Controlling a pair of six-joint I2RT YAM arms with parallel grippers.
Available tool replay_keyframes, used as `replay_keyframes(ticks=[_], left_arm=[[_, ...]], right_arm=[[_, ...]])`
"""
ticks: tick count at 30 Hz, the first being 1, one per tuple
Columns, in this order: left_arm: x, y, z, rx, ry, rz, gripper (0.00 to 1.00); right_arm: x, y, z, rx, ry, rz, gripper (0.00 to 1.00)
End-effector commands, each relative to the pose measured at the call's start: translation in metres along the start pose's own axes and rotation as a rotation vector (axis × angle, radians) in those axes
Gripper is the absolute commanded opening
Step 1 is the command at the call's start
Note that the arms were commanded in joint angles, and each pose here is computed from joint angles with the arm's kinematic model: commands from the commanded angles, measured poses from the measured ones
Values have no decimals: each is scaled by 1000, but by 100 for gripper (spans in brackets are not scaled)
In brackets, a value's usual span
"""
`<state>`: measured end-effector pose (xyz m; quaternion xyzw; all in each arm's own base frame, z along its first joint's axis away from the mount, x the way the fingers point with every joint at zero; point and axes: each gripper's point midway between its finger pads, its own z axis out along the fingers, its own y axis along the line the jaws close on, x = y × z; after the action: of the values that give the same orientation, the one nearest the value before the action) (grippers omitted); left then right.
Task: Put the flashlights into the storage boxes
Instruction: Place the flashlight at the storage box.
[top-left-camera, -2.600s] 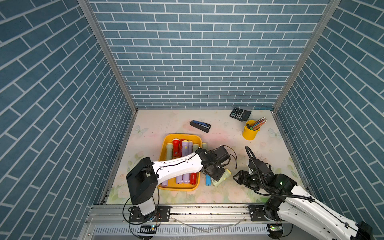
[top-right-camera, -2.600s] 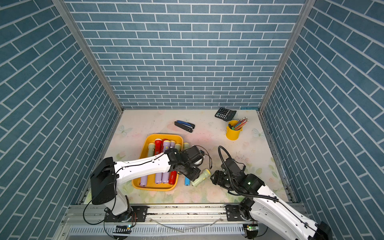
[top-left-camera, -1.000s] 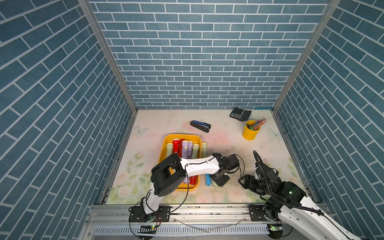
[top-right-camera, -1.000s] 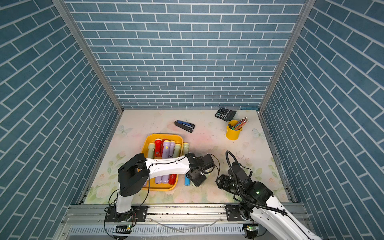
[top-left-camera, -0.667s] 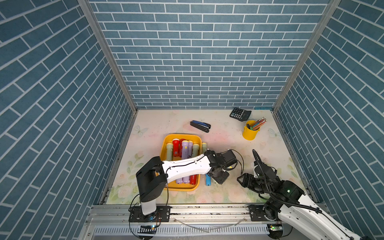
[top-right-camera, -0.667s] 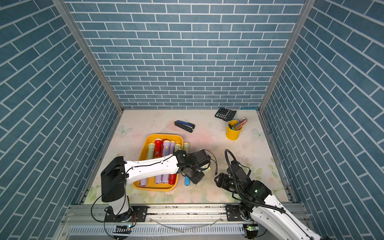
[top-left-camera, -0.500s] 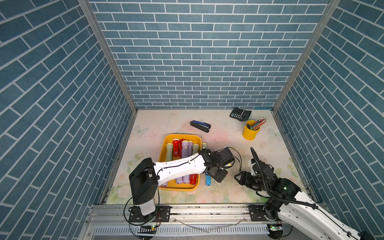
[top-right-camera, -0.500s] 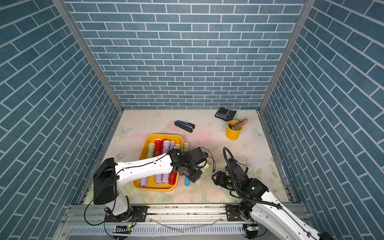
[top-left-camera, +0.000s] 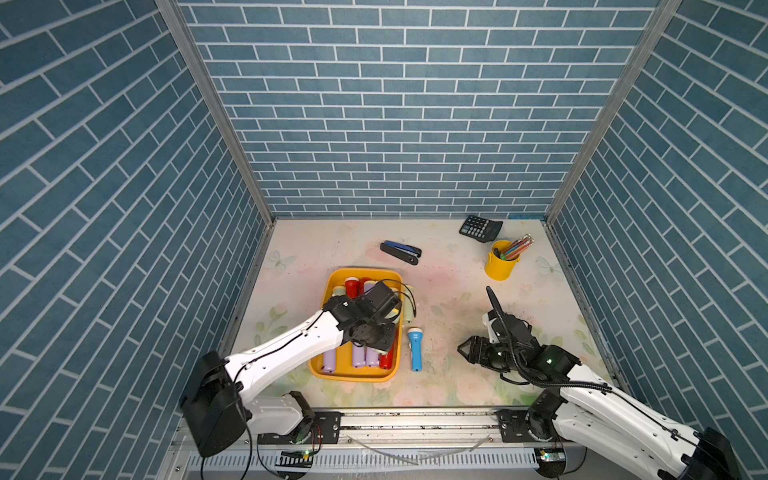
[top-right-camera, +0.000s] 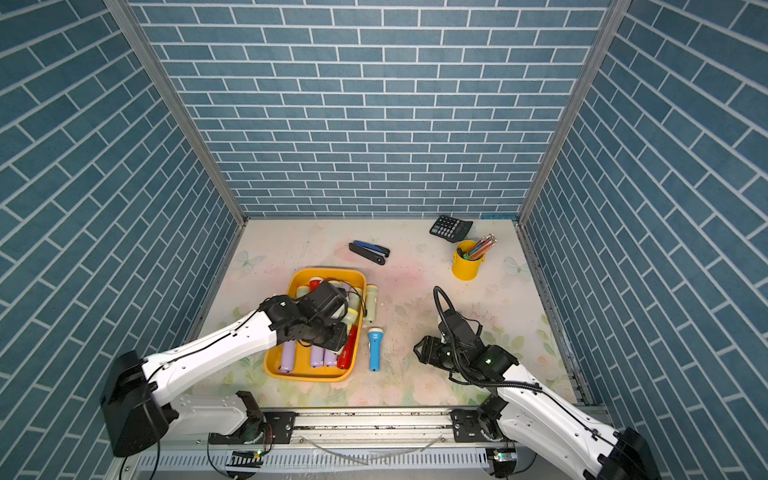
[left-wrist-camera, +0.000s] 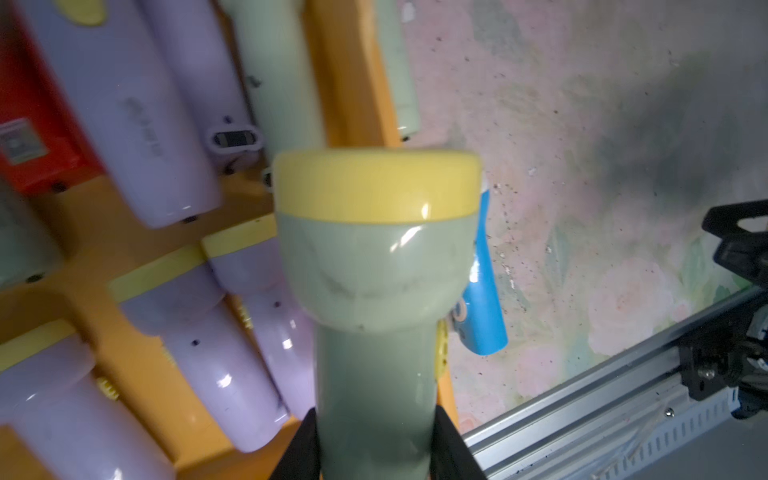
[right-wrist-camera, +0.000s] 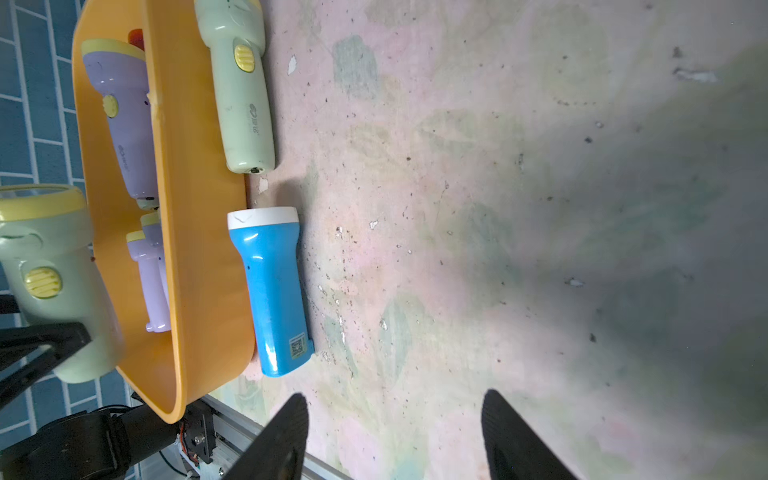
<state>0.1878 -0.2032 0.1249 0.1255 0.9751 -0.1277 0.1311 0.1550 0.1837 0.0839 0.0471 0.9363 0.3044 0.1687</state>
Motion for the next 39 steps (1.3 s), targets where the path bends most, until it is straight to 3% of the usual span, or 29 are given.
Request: replay_keyframes(ticks=[1, 6, 11, 26, 39], left_arm=[[17, 37, -4, -83, 28, -114, 22], [35, 80, 4, -179, 65, -210, 22], [39, 99, 3, -265, 71, -206, 22], [51, 120, 18, -308, 108, -265, 24], [40, 111, 41, -253, 117, -245, 25]], right_arm=[[-15, 23, -6, -59, -35, -43, 67], [-15, 25, -3, -61, -26, -45, 67], [-15, 23, -3, -58, -31, -47, 67], [-12, 19, -3, -56, -33, -46, 67], [-10, 15, -5, -58, -39, -41, 67]])
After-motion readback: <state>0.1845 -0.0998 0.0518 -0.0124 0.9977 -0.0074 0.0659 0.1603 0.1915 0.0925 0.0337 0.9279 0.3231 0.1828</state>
